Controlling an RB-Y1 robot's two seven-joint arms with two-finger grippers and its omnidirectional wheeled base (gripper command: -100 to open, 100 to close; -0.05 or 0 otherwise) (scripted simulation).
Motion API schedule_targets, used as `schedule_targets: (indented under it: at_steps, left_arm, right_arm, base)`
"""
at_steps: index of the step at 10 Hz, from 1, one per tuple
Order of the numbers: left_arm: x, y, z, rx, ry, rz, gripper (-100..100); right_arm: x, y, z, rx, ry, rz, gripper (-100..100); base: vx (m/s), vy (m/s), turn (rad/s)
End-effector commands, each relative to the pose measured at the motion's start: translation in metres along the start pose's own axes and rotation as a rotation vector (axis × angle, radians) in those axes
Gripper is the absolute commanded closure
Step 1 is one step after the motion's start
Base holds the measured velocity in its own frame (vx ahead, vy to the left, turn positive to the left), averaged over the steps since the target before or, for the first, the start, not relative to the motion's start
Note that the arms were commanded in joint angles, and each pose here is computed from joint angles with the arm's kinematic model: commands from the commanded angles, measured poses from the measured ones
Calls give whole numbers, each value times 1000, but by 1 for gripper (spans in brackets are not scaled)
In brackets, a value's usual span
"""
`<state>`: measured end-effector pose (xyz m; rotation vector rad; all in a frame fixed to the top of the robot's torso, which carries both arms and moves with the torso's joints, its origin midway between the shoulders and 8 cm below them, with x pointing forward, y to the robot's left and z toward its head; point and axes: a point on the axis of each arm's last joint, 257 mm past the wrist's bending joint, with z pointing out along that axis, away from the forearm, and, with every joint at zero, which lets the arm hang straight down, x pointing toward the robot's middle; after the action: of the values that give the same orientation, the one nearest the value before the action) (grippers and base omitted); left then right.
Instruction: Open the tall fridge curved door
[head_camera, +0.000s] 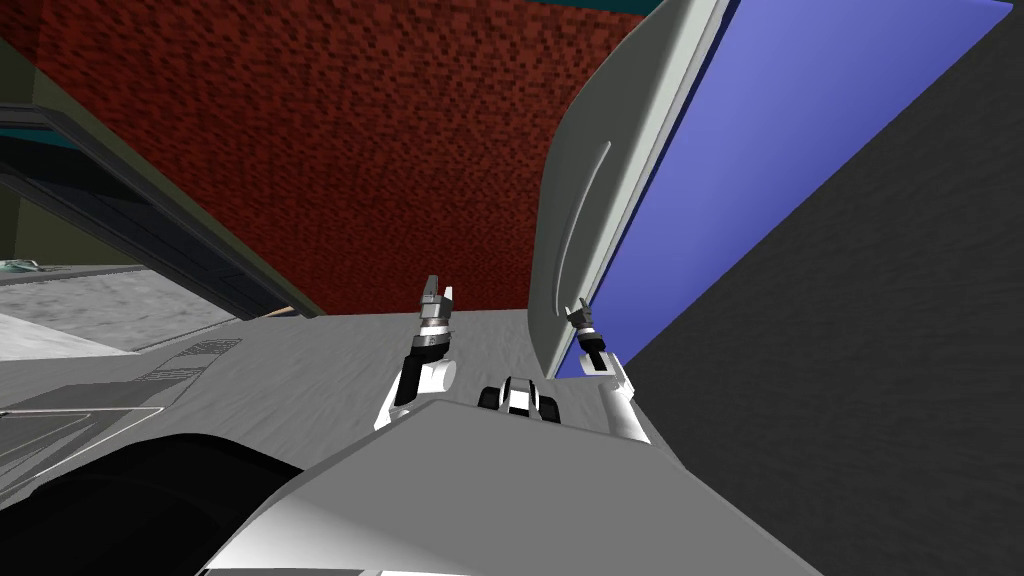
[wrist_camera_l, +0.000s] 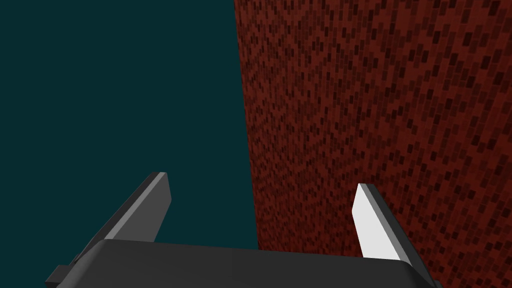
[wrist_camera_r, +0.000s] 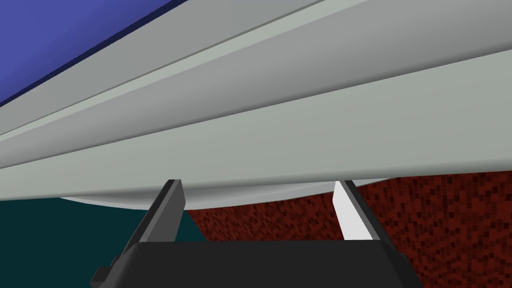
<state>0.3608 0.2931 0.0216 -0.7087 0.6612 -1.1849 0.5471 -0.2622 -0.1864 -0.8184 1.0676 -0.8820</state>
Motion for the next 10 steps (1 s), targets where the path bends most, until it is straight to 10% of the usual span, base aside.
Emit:
schedule_targets:
  at_steps: [1, 10]
  left_arm:
    - [0, 0, 0, 0, 0, 0, 0]
    - [0, 0, 0, 0, 0, 0, 0]
  right_arm:
    - [4, 25, -8, -40, 34, 6, -100]
    - [-15, 42, -7, -40, 45, 47, -100]
  base:
    - [16, -3, 5]
    - [0, -1, 3]
